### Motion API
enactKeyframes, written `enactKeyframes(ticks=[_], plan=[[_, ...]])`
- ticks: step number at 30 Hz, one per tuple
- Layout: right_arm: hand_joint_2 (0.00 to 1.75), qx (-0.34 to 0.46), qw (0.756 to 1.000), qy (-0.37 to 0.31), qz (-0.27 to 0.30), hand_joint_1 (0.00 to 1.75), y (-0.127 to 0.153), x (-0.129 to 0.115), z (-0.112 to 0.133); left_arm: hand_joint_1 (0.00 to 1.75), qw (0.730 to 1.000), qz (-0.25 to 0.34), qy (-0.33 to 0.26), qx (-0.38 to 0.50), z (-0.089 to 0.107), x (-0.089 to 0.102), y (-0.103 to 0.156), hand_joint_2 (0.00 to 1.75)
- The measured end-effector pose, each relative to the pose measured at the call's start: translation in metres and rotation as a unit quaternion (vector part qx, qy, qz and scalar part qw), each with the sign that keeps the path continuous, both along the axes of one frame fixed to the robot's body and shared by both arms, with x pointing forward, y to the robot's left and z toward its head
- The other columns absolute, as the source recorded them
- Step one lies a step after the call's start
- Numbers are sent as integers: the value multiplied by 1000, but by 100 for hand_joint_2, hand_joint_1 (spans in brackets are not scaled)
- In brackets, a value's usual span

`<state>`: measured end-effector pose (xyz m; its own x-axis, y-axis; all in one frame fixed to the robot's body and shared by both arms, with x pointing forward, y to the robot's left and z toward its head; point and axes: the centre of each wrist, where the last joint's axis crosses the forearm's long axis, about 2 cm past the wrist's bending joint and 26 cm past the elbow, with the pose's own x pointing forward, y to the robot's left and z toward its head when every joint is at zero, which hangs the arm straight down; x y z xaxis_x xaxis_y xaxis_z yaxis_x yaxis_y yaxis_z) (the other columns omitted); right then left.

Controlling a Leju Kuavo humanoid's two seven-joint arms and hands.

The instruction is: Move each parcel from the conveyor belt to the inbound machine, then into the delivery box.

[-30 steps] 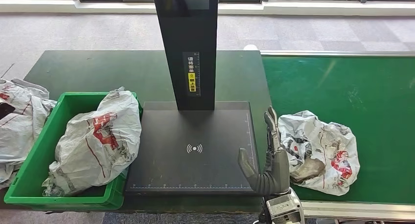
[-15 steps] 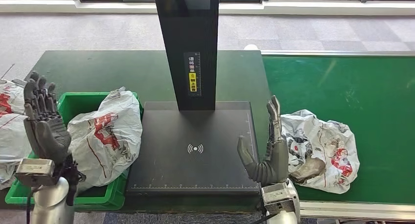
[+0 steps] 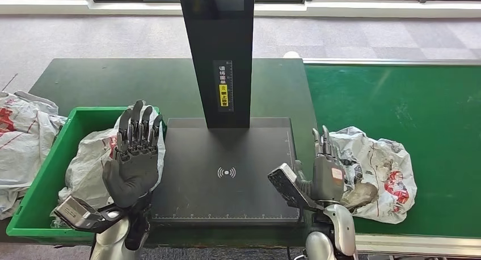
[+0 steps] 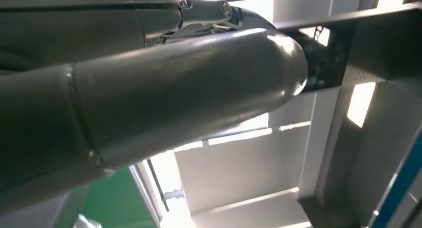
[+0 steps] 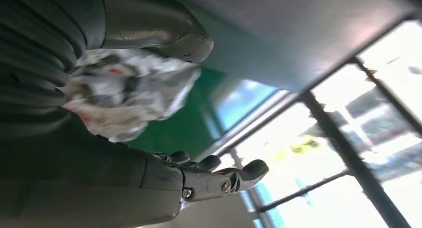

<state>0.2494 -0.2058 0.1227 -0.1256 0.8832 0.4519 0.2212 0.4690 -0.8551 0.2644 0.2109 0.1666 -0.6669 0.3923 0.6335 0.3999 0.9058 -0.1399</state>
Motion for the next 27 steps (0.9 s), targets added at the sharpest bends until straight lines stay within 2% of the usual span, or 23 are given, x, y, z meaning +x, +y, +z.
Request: enactKeyframes(ticks=[2,10,19,27], plan=[[175,-52,996,41,-52,0,-17,-1,-14,0,1000,-22,3,-11,-3,-2,-4,175],[175,-99,970,144,-170,0,-73,-16,-51,0,999,-31,17,7,-9,-4,-14,175],[175,-86,944,184,-261,0,-134,-17,-82,0,999,-12,24,24,-10,-4,-19,175],[175,-76,924,193,-321,0,-167,-15,-98,0,999,9,26,32,-9,-6,-21,175]])
